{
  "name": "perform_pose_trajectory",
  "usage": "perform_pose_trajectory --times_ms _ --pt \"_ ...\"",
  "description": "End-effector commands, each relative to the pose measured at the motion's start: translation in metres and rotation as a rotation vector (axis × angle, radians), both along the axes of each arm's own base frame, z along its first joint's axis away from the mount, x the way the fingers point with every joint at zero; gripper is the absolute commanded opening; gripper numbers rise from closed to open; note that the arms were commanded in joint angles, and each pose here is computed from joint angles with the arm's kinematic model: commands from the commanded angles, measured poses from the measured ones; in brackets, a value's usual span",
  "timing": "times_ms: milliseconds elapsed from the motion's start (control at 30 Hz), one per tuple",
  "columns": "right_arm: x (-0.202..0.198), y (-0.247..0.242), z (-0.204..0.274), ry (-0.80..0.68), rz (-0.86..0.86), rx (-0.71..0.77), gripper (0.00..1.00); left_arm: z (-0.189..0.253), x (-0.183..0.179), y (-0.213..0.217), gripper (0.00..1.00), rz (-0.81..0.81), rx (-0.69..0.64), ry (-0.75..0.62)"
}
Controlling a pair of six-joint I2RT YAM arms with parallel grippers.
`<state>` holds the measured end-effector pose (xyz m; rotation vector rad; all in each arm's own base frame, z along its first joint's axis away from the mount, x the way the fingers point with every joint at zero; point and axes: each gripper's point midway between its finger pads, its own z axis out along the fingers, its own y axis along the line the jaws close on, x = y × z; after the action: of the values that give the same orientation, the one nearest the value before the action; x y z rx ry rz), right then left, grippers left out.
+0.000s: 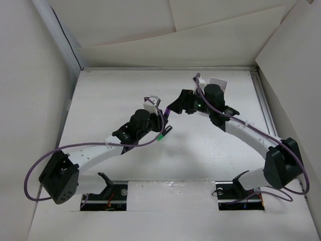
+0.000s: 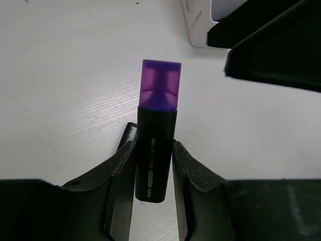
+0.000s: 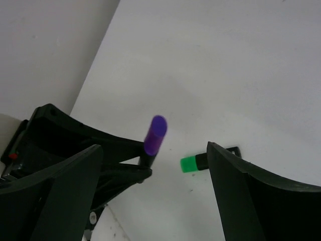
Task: Sort the stationery into containers
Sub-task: Pick up the pen from the center of the board, then place the stationery in the storage box.
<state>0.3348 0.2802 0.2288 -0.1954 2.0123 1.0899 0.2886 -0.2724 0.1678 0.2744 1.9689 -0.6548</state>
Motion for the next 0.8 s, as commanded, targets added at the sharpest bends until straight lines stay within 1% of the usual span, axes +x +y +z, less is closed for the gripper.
perform_pose_trajectory --times_ms 0,67,100,200,233,300,367,433,467,567,600,667,700,767 --pt "-0.007 0.029 0.039 -0.095 0.106 0.071 0.90 0.033 -0.007 -0.014 0.11 -0.089 -0.087 -0.089" --pt "-0.006 0.034 0.029 -0.073 0.115 0.060 0.90 0.035 -0.009 -0.015 0.11 -0.099 -0.098 -0.097" --pt "-0.006 0.034 0.033 -0.081 0.115 0.064 0.90 0.035 -0.008 -0.014 0.11 -0.091 -0.096 -0.099" --pt "-0.002 0.038 0.022 -0.053 0.103 0.053 0.85 0.033 -0.012 -0.016 0.11 -0.113 -0.095 -0.087" --pt "-0.005 0.041 0.022 -0.053 0.112 0.053 0.81 0.033 -0.012 -0.016 0.11 -0.113 -0.095 -0.087" --pt "-0.003 0.041 0.018 -0.039 0.101 0.052 0.76 0.033 -0.010 -0.014 0.11 -0.100 -0.092 -0.090" --pt "-0.003 0.041 0.018 -0.039 0.101 0.052 0.66 0.033 -0.009 -0.013 0.11 -0.091 -0.090 -0.092" --pt "-0.001 0.040 0.018 -0.040 0.089 0.049 0.62 0.033 -0.011 -0.015 0.11 -0.111 -0.095 -0.088" --pt "-0.001 0.040 0.018 -0.040 0.089 0.049 0.53 0.033 -0.011 -0.015 0.11 -0.111 -0.095 -0.088" --pt "0.003 0.039 0.013 -0.035 0.070 0.039 0.39 0.039 -0.010 -0.015 0.11 -0.102 -0.107 -0.105" --pt "0.004 0.040 0.009 -0.028 0.070 0.035 0.32 0.037 -0.010 -0.014 0.11 -0.102 -0.101 -0.099" --pt "0.004 0.040 0.009 -0.027 0.070 0.035 0.29 0.037 -0.012 -0.015 0.11 -0.113 -0.103 -0.096" --pt "0.004 0.040 0.009 -0.027 0.070 0.035 0.24 0.037 -0.012 -0.015 0.12 -0.113 -0.103 -0.096" --pt "0.005 0.041 0.005 -0.020 0.070 0.030 0.18 0.037 -0.010 -0.013 0.14 -0.095 -0.099 -0.100"
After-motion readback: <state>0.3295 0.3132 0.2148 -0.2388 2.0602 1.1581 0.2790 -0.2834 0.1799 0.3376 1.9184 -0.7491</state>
